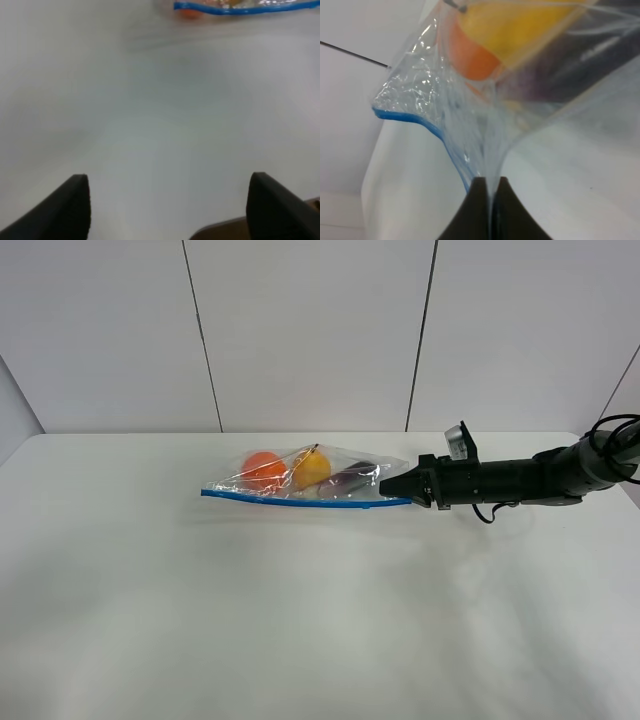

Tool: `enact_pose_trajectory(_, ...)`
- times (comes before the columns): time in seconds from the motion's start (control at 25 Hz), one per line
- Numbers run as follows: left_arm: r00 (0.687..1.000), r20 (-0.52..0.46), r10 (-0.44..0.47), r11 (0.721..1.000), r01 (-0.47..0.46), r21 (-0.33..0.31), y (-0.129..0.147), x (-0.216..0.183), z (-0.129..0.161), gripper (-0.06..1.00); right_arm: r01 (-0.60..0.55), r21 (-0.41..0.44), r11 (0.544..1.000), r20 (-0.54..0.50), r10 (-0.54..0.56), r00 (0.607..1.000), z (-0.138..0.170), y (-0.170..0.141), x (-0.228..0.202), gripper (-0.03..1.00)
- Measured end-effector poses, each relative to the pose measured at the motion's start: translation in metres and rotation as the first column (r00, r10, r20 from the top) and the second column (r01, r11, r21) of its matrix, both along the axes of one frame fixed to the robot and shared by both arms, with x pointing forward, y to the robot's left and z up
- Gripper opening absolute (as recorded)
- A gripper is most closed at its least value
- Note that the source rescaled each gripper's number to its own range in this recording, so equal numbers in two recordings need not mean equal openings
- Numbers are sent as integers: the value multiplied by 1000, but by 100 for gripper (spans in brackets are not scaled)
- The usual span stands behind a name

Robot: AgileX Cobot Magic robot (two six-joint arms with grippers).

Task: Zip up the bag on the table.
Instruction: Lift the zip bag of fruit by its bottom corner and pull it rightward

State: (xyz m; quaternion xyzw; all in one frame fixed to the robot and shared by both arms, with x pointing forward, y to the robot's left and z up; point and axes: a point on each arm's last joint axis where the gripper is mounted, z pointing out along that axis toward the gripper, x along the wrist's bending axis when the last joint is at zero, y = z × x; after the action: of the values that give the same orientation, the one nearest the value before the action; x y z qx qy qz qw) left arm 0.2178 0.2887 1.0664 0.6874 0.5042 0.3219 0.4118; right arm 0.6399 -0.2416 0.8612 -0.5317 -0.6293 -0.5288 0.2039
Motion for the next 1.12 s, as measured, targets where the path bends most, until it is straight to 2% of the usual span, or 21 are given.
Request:
enact_pose_trajectory(0.08, 987, 84, -135, 991, 133, 31, -9, -2, 8, 100, -3, 5, 1000, -11, 3, 1000, 0, 0, -1, 0)
enact_pose_trajectory(0.16, 939, 173, -296, 954, 281, 106, -20, -1, 16, 100, -12, 12, 1000, -17, 12, 1000, 1, 1, -2, 0)
enact_pose_trajectory(0.2, 897, 212, -388, 918, 355, 177, -26, 1, 21, 100, -15, 19, 1000, -19, 15, 1000, 1, 1, -2, 0)
enact_pose_trajectory(0.28, 794, 256, -551, 824, 468, 321, -36, 8, 28, 100, -21, 34, 999, -25, 22, 999, 2, 2, -3, 0)
enact_pose_trajectory(0.32, 738, 262, -622, 765, 501, 404, -39, 13, 31, 100, -22, 38, 999, -28, 23, 999, 2, 2, -3, 0)
enact_pose_trajectory(0.36, 683, 267, -680, 713, 529, 460, -43, 20, 34, 100, -22, 39, 999, -29, 23, 999, 2, 2, -3, 0)
enact_pose_trajectory(0.4, 641, 275, -717, 677, 545, 495, -47, 27, 37, 100, -23, 40, 999, -29, 24, 999, 2, 2, -3, 0)
enact_pose_trajectory(0.48, 600, 298, -743, 654, 554, 515, -51, 45, 43, 100, -23, 40, 999, -29, 24, 999, 2, 2, -3, 0)
enact_pose_trajectory(0.56, 574, 318, -755, 646, 567, 512, -55, 63, 47, 100, -23, 41, 999, -29, 24, 999, 3, 2, -3, 0)
enact_pose_trajectory(0.68, 526, 307, -793, 601, 599, 529, -61, 90, 46, 100, -25, 43, 999, -29, 26, 999, 3, 2, -3, 0)
enact_pose_trajectory(0.84, 485, 277, -830, 549, 616, 565, -65, 120, 39, 100, -31, 56, 998, -31, 33, 999, 4, 3, -4, 0)
enact_pose_trajectory(0.92, 497, 259, -828, 545, 605, 581, -66, 140, 33, 100, -31, 56, 998, -31, 33, 999, 4, 3, -4, 0)
enact_pose_trajectory(1.04, 547, 259, -796, 574, 549, 607, -64, 173, 22, 100, -32, 66, 997, -33, 34, 999, 4, 3, -4, 0)
enact_pose_trajectory(1.12, 568, 278, -775, 596, 508, 622, -64, 196, 16, 100, -21, 82, 996, -35, 24, 999, 6, 3, -3, 0)
